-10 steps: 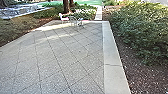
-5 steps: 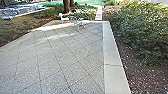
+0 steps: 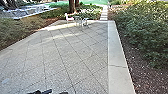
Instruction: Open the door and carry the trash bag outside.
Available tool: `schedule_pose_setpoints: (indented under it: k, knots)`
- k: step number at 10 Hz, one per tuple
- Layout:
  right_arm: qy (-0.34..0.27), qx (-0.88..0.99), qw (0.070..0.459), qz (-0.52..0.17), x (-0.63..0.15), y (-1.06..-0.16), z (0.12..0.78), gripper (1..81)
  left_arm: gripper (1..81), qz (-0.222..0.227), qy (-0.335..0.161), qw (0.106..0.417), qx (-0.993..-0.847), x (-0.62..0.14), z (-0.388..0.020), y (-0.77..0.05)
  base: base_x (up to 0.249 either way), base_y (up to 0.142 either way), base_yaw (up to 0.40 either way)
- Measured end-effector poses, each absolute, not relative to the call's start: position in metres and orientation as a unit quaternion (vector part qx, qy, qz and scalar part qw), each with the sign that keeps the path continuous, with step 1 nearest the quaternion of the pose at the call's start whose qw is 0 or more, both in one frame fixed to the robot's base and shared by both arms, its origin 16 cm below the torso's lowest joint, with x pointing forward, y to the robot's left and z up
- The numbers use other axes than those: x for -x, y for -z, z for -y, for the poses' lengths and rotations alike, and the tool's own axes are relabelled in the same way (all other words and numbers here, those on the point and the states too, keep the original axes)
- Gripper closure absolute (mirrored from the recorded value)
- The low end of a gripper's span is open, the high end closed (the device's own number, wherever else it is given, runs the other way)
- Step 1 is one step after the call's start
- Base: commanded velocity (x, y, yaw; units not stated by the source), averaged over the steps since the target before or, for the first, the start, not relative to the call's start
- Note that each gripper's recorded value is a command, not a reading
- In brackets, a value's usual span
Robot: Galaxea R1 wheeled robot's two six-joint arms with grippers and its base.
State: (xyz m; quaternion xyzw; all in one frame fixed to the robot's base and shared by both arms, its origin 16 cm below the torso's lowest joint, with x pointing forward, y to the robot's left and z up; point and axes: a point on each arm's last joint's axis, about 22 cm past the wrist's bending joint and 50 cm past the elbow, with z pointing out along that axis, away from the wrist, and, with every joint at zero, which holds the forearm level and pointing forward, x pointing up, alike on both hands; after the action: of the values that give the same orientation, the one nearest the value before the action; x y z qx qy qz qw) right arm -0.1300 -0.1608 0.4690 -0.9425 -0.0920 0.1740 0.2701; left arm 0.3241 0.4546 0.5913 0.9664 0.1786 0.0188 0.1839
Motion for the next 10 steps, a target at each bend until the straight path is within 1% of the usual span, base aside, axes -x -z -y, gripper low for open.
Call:
schedule_pose_setpoints:
  k: [2,3,4,8,10]
  knots:
    - [-0.175,0.942,0.270,0.092,0.131,-0.469,0.161,1.0,81.1,-0.180,-0.025,0.186,-0.966,-0.352,-0.462,-0.609,0.000,0.000,0.000]
    - [-0.175,0.942,0.270,0.092,0.131,-0.469,0.161,1.0,81.1,-0.188,-0.024,0.183,-0.965,-0.352,-0.473,-0.614,0.000,0.000,0.000]
    - [-0.175,0.943,0.269,0.092,0.132,-0.469,0.161,1.0,1.0,-0.196,-0.020,0.180,-0.964,-0.348,-0.481,-0.616,0.000,0.000,0.000]
    - [-0.174,0.945,0.262,0.093,0.130,-0.465,0.166,1.0,1.0,-0.204,-0.016,0.184,-0.961,-0.341,-0.480,-0.614,0.000,0.000,0.000]
    - [-0.150,0.948,0.262,0.098,0.111,-0.462,0.161,1.0,1.0,-0.206,-0.001,0.188,-0.960,-0.303,-0.469,-0.604,0.000,0.000,0.000]
